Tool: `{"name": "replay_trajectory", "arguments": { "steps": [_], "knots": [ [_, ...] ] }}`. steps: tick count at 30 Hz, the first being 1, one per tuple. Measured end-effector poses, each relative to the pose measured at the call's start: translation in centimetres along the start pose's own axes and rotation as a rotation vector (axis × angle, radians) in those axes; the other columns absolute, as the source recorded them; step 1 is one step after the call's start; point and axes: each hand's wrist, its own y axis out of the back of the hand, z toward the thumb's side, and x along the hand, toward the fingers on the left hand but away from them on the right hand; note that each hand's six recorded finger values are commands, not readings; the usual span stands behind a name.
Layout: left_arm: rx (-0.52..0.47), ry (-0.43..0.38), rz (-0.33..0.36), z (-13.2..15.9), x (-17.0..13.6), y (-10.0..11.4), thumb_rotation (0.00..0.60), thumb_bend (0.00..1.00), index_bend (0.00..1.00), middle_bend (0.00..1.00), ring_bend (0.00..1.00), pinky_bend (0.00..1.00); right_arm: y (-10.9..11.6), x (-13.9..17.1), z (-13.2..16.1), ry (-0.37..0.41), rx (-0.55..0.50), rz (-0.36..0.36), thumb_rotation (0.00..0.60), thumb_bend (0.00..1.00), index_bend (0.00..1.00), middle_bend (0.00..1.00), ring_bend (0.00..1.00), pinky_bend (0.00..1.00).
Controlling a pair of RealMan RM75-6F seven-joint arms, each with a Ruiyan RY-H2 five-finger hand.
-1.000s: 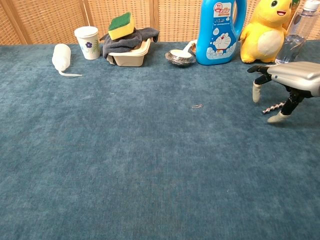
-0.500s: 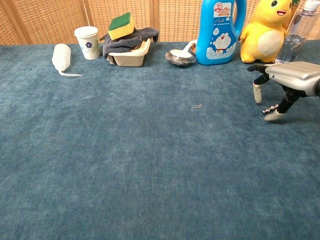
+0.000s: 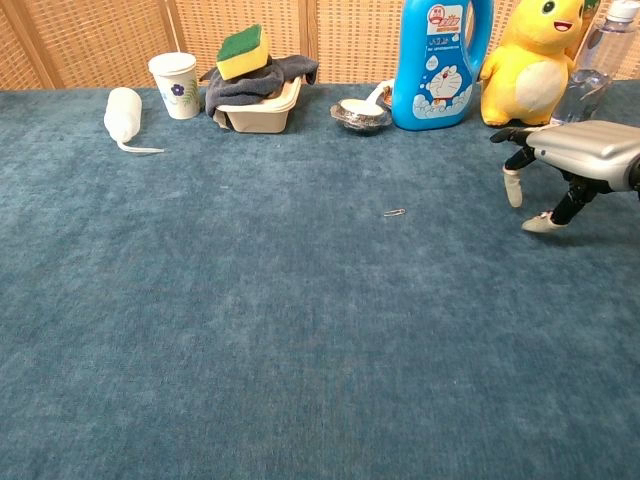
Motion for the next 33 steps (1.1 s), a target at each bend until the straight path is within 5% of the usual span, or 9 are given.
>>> {"name": "replay_trajectory", "arguments": {
  "steps": [33],
  "knots": [
    [-0.012,-0.003,-0.001,-0.05,-0.07,0.15,0.600,0.28,0.00,0.00,0.00,0.00,0.30,-0.75,0.95,-0.028,0.133,0.108,0.600,0.32,0.56,0.05,0.00,0.00]
  ]
}}
